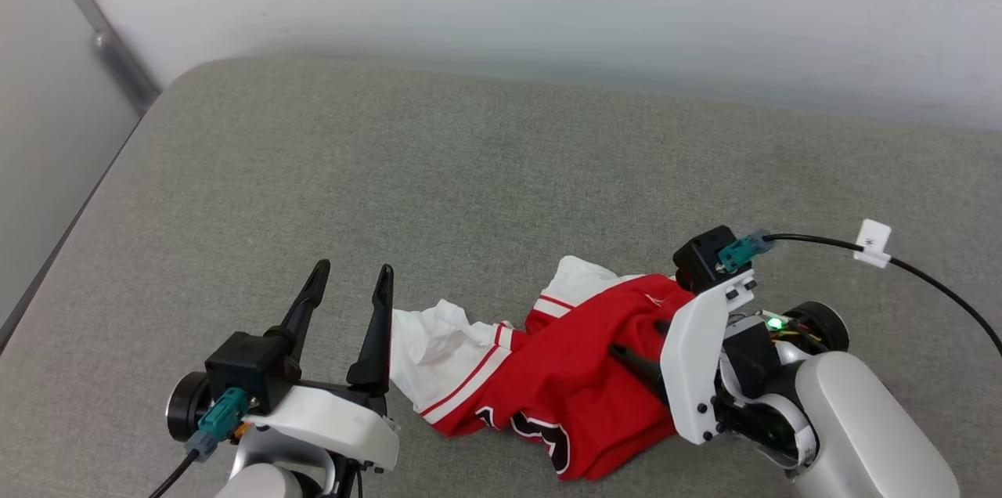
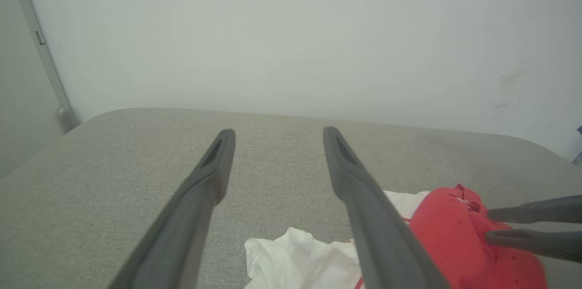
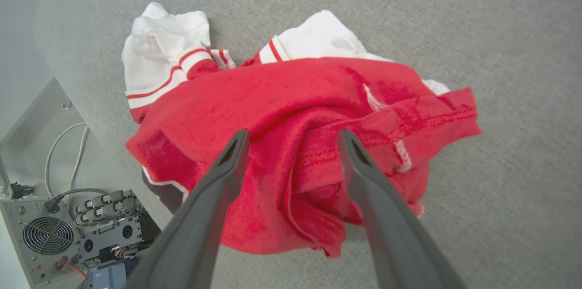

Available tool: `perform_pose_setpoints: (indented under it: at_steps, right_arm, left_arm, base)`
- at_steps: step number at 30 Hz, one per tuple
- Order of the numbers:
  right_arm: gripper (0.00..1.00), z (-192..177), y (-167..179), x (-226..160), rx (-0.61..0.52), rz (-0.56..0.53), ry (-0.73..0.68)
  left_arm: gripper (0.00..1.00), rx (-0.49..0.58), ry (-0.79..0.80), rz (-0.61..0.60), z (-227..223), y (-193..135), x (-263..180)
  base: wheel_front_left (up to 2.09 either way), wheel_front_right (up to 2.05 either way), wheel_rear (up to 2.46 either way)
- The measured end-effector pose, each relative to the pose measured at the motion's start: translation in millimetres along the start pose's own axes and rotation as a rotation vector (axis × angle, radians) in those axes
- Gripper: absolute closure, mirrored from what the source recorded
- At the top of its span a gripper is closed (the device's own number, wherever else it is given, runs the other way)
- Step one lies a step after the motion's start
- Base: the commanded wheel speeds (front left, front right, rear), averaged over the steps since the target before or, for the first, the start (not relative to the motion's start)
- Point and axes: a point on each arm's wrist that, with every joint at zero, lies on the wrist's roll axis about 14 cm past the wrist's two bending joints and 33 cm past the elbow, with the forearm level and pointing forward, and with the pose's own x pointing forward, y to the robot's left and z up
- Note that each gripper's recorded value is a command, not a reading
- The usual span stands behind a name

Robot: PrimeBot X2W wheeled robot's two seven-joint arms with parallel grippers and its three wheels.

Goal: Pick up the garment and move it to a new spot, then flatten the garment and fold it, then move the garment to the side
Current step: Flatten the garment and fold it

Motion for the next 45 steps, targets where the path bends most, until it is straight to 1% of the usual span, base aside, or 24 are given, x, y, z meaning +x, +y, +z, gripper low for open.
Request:
perform_pose_setpoints:
  at_steps: [2,4,5,6,7,9,13,16,18,23,26,29,33,34,35,39,41,45]
  right_arm:
    - [0.0,-9.9,0.9,10.3,-0.012,0.015,0.07]
    - [0.0,-17.0,3.3,17.6,0.0,0.038,0.118]
    - [0.52,-20.2,4.1,20.5,-0.004,0.045,0.14]
    - [0.78,-21.8,5.0,22.8,0.0,0.053,0.153]
    - [1.0,-22.1,6.4,24.3,0.001,0.062,0.158]
    - [1.0,-19.0,6.0,24.6,-0.016,0.063,0.154]
    - [1.0,-0.9,-5.0,16.6,-0.028,0.038,0.08]
    - [1.0,18.2,-22.4,1.4,-0.018,-0.01,-0.02]
    - [1.0,16.3,-35.5,-11.5,-0.006,-0.053,-0.052]
    - [1.0,-21.2,-62.1,-48.0,0.09,-0.164,-0.074]
    - [1.0,-66.2,-63.9,-67.3,0.19,-0.218,-0.029]
    - [1.0,-114.1,-59.8,-84.2,0.291,-0.268,0.041]
    - [1.0,-170.1,-34.3,-91.4,0.431,-0.272,0.139]
    - [0.62,-179.7,-30.6,-92.1,0.45,-0.275,0.157]
    - [0.0,-185.1,-28.0,-92.5,0.465,-0.278,0.16]
    - [0.0,-164.0,-35.6,-93.7,0.46,-0.32,0.003]
    - [0.0,-139.6,-48.6,-100.6,0.443,-0.362,-0.138]
    - [0.0,-109.1,-69.6,-118.0,0.417,-0.433,-0.324]
  left_arm:
    - [0.0,-0.002,0.011,0.007,-4.8,2.0,1.2]
    - [0.0,-0.007,0.019,0.013,-8.1,3.1,1.9]
    - [0.0,-0.009,0.024,0.016,-10.1,3.7,2.1]
    - [0.0,-0.011,0.029,0.019,-12.3,4.5,2.2]
    - [0.0,-0.013,0.032,0.02,-13.6,5.0,2.5]
    - [0.0,-0.016,0.033,0.022,-14.7,5.7,3.6]
    - [0.0,-0.017,0.035,0.01,-16.8,2.6,6.8]
    - [0.0,-0.018,0.031,-0.008,-15.7,-2.5,7.6]
    - [0.0,-0.019,0.026,-0.016,-14.2,-5.6,8.3]
    - [0.0,-0.028,0.028,-0.038,-14.6,-14.7,7.7]
    - [0.0,-0.029,0.032,-0.048,-14.8,-18.6,3.5]
    - [0.0,-0.032,0.039,-0.059,-15.5,-23.3,-0.5]
    - [0.0,-0.029,0.049,-0.07,-16.5,-25.6,-3.1]
    - [0.0,-0.027,0.05,-0.069,-16.5,-25.5,-3.1]
    - [0.0,-0.028,0.051,-0.068,-16.5,-25.2,-3.3]
    - [0.0,-0.029,0.065,-0.061,-20.4,-23.9,-6.4]
    - [0.0,-0.023,0.073,-0.06,-22.0,-23.6,-7.5]
    - [0.0,-0.021,0.074,-0.068,-21.7,-25.4,-8.1]
  base:
    - [0.0,0.0,0.0]
    - [0.0,0.0,0.0]
    - [0.0,0.0,0.0]
    - [0.0,0.0,0.0]
    - [0.0,0.0,0.0]
    - [0.0,0.0,0.0]
    - [0.0,0.0,0.0]
    - [0.0,0.0,0.0]
    - [0.0,0.0,0.0]
    - [0.0,0.0,0.0]
    - [0.0,0.0,0.0]
    - [0.0,0.0,0.0]
    - [0.0,0.0,0.0]
    - [0.0,0.0,0.0]
    - [0.0,0.0,0.0]
    - [0.0,0.0,0.0]
    - [0.0,0.0,0.0]
    - [0.0,0.0,0.0]
